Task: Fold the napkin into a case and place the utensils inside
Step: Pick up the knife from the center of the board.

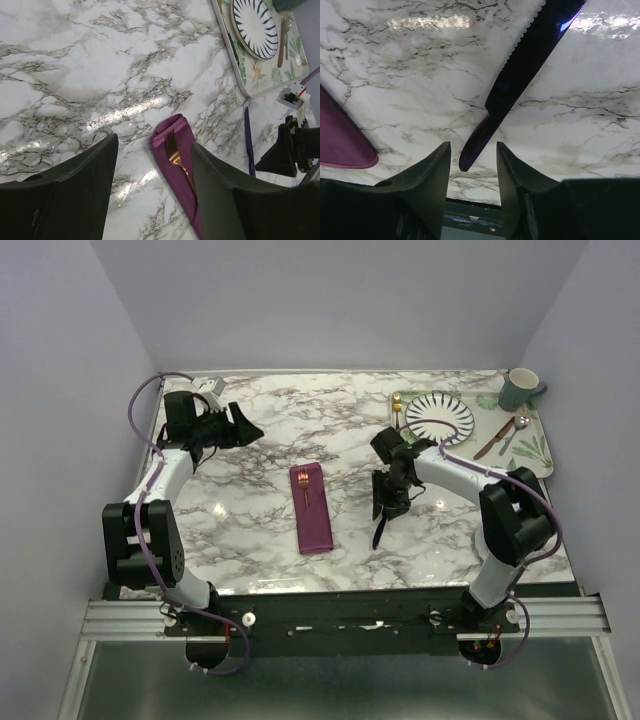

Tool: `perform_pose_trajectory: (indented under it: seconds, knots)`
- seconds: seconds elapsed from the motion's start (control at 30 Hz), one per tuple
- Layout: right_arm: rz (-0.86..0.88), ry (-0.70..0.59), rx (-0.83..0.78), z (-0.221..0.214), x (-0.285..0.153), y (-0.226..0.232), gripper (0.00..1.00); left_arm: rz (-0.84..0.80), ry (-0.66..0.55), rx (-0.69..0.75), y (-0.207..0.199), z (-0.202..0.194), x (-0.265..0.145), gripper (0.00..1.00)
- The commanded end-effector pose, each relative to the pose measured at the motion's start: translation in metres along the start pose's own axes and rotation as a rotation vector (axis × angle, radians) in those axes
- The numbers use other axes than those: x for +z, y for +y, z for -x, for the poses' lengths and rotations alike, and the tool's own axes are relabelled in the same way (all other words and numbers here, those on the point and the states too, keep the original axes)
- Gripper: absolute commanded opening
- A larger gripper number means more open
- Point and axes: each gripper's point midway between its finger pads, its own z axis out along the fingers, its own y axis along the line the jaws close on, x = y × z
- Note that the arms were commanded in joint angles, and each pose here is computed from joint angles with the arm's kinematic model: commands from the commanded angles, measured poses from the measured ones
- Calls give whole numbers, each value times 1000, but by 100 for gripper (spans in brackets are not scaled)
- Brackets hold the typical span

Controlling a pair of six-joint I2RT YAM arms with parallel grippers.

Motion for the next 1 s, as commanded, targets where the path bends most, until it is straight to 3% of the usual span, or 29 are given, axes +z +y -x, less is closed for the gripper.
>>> perform_pose_trajectory:
  seconds: [0.0, 0.57, 0.7, 0.73, 0.77, 0.97]
  knots:
    - [-57, -5, 53, 1, 14, -13, 47, 12, -43, 22, 0, 10, -5, 70]
    - [-120, 6, 82, 16, 42, -28, 34, 19, -37, 17, 6, 9, -6, 70]
    - [-118, 4, 78, 20, 40, -26, 18, 24, -34, 15, 8, 8, -5, 70]
    - [-114, 0, 74, 22, 38, -25, 4, 26, -34, 14, 9, 8, -5, 70]
    - [-97, -13, 72, 27, 34, -19, 1, 29, -34, 12, 10, 8, -5, 70]
    - [27, -84, -30, 48, -6, 32, 1, 35, -32, 0, 12, 1, -6, 71]
